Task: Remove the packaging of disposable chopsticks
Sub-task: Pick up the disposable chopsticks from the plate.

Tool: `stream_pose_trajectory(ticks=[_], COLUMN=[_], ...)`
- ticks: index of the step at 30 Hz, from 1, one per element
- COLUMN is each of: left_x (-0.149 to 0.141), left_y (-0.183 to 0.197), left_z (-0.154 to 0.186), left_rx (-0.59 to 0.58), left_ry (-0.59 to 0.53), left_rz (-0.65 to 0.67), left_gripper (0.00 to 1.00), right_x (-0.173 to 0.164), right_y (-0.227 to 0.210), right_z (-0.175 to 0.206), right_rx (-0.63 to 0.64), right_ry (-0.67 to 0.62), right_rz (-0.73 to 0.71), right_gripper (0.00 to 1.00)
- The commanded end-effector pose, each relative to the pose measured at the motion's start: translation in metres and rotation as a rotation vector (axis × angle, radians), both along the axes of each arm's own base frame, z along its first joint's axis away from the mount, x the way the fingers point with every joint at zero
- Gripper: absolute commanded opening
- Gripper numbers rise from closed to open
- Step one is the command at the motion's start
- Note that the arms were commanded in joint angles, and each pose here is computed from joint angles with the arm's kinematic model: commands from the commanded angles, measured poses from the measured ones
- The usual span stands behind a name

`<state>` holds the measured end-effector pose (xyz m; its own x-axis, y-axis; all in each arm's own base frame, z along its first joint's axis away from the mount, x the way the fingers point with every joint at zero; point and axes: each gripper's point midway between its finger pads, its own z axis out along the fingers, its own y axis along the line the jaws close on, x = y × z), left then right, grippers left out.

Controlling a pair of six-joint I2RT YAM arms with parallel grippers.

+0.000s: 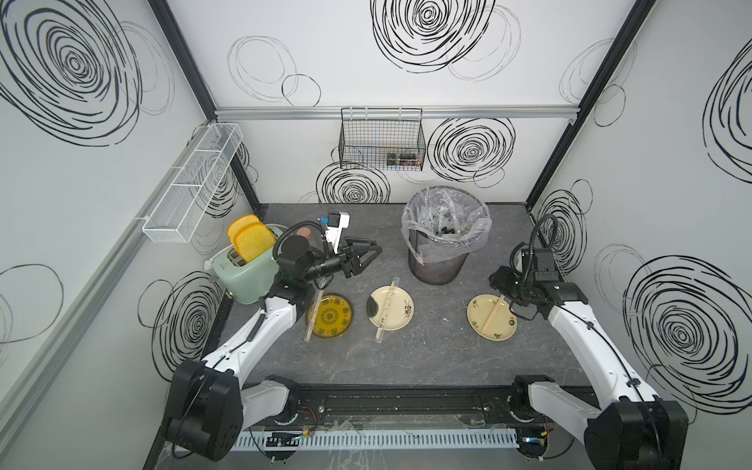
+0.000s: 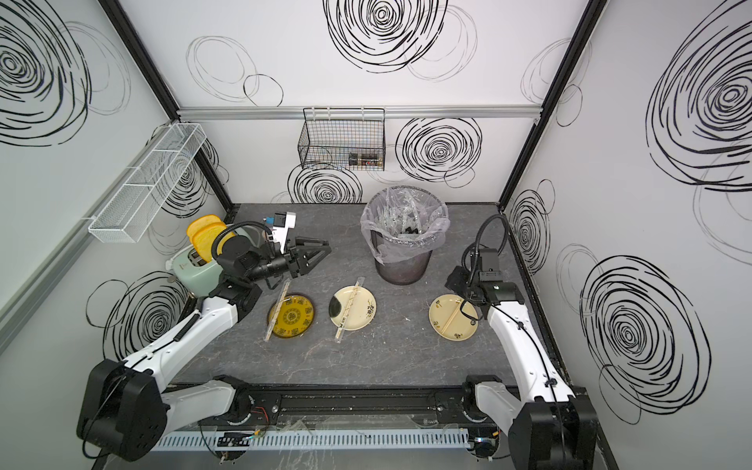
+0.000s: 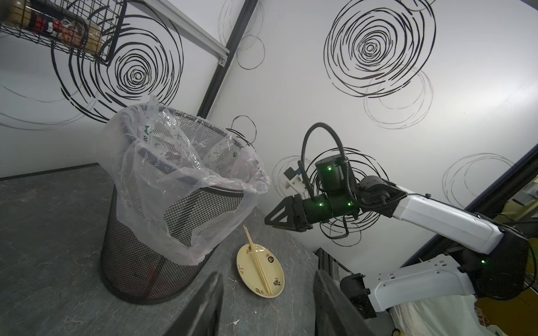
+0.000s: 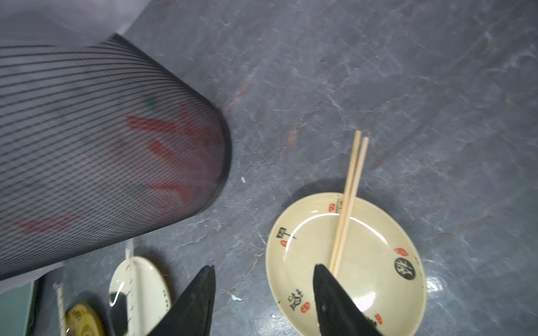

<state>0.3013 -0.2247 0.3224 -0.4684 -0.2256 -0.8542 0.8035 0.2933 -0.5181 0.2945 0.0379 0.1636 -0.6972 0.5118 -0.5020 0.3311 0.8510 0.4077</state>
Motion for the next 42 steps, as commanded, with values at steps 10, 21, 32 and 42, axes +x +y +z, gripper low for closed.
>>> stream_pose_trajectory(ticks=[10,21,32,42], left_x=[0.011,0.029,0.05,0.061], left_y=[-0.009,0.0,0.016,0.043], left_z=[-0.012,-0.036,-0.062,-0.078], left_rx=[0.081,0.218,0.345,0.384], left_ry=[-0.009,-0.006,0.035,0.112], left_rz=[0.012,0.121,0.248,0.394], left_gripper=[0.54,0.54,0.52,0.51], right_x=[0.006,0.006,-0.008,-0.01], right_y=[0.074,0.1,0.119,0.148], right_z=[0.053,0.078,0.083,0.082], right_rx=[0.049,0.006,0.006,0.005], right_ry=[-0.334,-0.521,-0.592,-0.615], right_rz=[0.262,0.396,0.527,0.653], right_gripper=[0.59,0.58,0.59,0.59])
